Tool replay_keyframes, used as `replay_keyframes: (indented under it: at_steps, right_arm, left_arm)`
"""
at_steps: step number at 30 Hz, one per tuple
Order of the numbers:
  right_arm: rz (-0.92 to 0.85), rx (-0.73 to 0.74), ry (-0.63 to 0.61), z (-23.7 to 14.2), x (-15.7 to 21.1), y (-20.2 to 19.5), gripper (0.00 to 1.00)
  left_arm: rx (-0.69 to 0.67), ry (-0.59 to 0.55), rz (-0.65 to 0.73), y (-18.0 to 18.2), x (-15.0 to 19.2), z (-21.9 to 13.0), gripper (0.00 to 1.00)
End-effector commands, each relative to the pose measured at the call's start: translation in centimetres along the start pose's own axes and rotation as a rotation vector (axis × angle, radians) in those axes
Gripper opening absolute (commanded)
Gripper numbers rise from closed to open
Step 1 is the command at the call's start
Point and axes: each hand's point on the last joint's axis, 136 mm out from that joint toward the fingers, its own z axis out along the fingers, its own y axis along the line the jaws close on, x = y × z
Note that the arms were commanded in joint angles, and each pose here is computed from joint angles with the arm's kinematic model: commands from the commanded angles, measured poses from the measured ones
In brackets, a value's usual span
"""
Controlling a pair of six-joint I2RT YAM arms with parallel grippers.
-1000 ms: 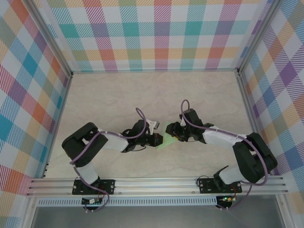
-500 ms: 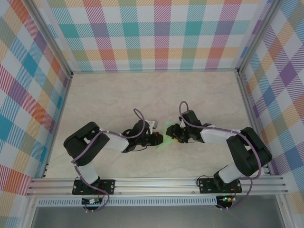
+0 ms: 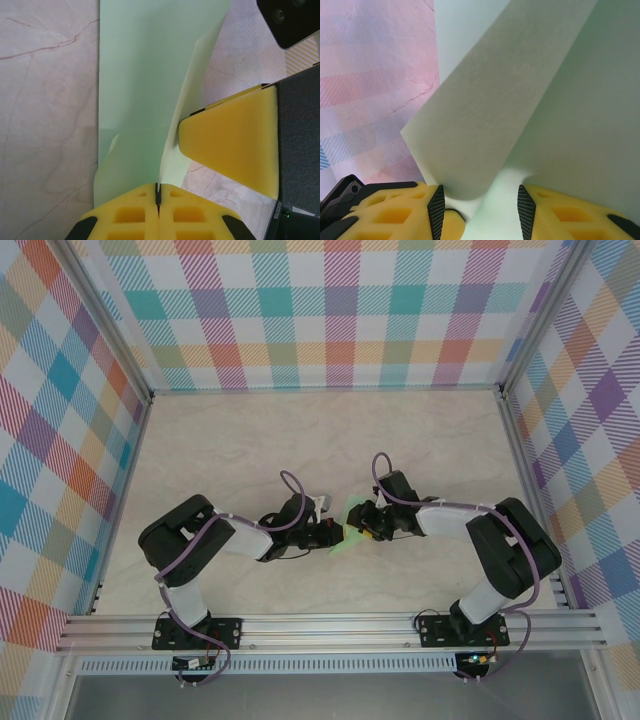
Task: Fold a paper plane with a square sheet of paper (pick it up from the middle)
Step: Fourth fold the wing at the center of the table.
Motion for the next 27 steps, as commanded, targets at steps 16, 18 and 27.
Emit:
replay_keyframes:
  at_steps: [16, 18, 27]
  right_arm:
    - [0.037, 0.15, 0.043, 0.9, -0.3, -2.3, 0.45]
    - [0.043, 0.177, 0.047, 1.0, -0.3, -2.7, 0.46]
    - [0.06, 0.274, 0.068, 1.4, 0.0, -3.7, 0.51]
  left_arm:
    - [-0.076, -0.041, 0.004, 0.3, -0.9, -4.0, 0.3]
    - [-0.101, -0.065, 0.012, 0.6, -1.3, -4.7, 0.3]
    - [0.021, -0.052, 0.044, -2.0, -1.4, -4.6, 0.28]
